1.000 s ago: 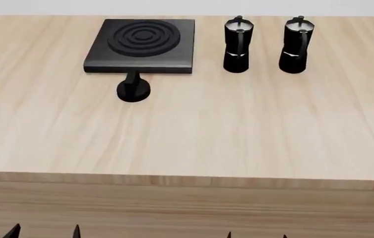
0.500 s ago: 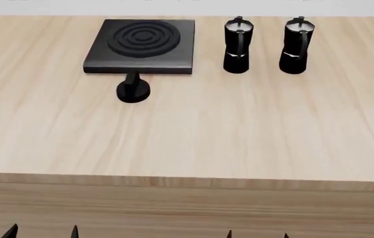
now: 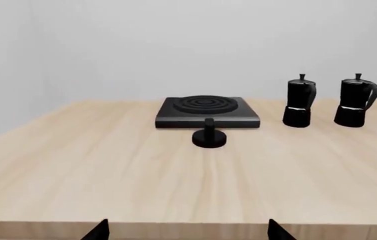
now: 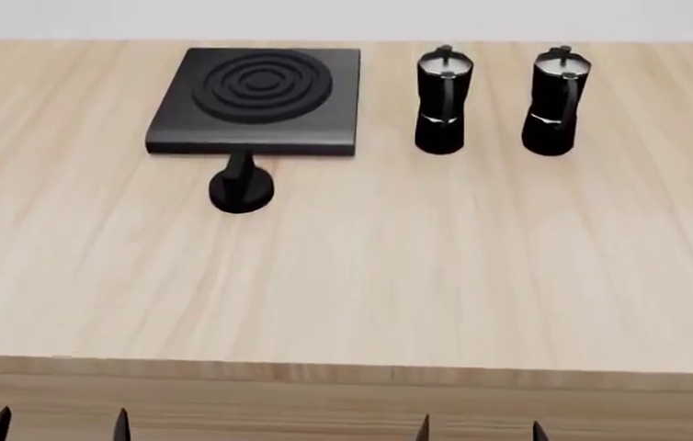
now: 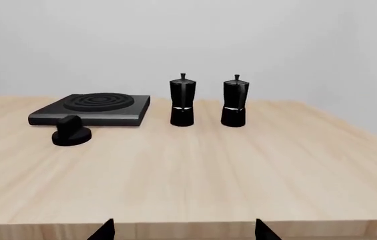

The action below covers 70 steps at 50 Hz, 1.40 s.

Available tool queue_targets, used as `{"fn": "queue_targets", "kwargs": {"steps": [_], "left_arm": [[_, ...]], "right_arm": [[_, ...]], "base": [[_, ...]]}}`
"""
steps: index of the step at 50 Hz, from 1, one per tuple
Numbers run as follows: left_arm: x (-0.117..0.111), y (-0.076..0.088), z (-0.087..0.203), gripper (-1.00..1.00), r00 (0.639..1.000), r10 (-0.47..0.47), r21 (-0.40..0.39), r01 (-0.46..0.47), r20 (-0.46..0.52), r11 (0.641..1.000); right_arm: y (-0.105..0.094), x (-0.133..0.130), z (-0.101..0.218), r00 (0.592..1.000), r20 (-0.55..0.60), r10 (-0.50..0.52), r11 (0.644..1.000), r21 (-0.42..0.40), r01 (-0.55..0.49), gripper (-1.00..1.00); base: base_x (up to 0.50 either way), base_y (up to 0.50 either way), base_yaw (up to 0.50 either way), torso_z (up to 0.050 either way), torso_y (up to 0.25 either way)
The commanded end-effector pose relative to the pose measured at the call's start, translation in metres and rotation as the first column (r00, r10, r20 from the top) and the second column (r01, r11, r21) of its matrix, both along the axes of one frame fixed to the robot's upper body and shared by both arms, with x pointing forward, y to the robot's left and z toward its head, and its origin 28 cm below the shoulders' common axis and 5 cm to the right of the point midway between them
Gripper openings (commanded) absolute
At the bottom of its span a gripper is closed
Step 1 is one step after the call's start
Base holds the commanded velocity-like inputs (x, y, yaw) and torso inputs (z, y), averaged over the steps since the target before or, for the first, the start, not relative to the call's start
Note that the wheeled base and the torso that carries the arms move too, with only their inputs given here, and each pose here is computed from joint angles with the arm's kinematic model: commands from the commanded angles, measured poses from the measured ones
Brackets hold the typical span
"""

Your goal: Put the right moka pot on the stove.

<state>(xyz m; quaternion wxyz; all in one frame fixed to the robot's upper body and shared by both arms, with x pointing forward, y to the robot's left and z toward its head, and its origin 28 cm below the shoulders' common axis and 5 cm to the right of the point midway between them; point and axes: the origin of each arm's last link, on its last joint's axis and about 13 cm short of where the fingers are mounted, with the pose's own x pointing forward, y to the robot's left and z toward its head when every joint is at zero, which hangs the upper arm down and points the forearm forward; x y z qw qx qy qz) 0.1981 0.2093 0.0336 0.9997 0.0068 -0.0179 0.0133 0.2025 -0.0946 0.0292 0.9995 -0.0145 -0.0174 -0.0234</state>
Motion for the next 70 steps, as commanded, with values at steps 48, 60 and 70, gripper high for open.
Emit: {"fn": "queue_targets", "kwargs": {"steps": [48, 60, 70], "left_arm": [[-0.008, 0.001, 0.021, 1.0, 0.999, 0.0, 0.017, 0.0, 0.045, 1.0], [-0.007, -0.001, 0.017, 1.0, 0.999, -0.005, 0.023, 0.004, 0.042, 1.0], [-0.007, -0.002, 0.023, 1.0, 0.999, -0.006, 0.027, 0.005, 0.048, 1.0]], "right_arm": [[0.003, -0.006, 0.012, 0.999, 0.04, 0.001, 1.0, -0.002, -0.001, 1.0], [0.001, -0.005, 0.01, 1.0, 0.032, -0.001, 1.0, 0.017, 0.001, 1.0], [0.001, -0.003, 0.006, 1.0, 0.018, -0.006, 1.0, 0.014, 0.006, 1.0]], "base": [[0.16, 0.02, 0.0, 0.0, 0.0], [0.16, 0.01, 0.0, 0.0, 0.0], [0.09, -0.01, 0.0, 0.0, 0.0]]}}
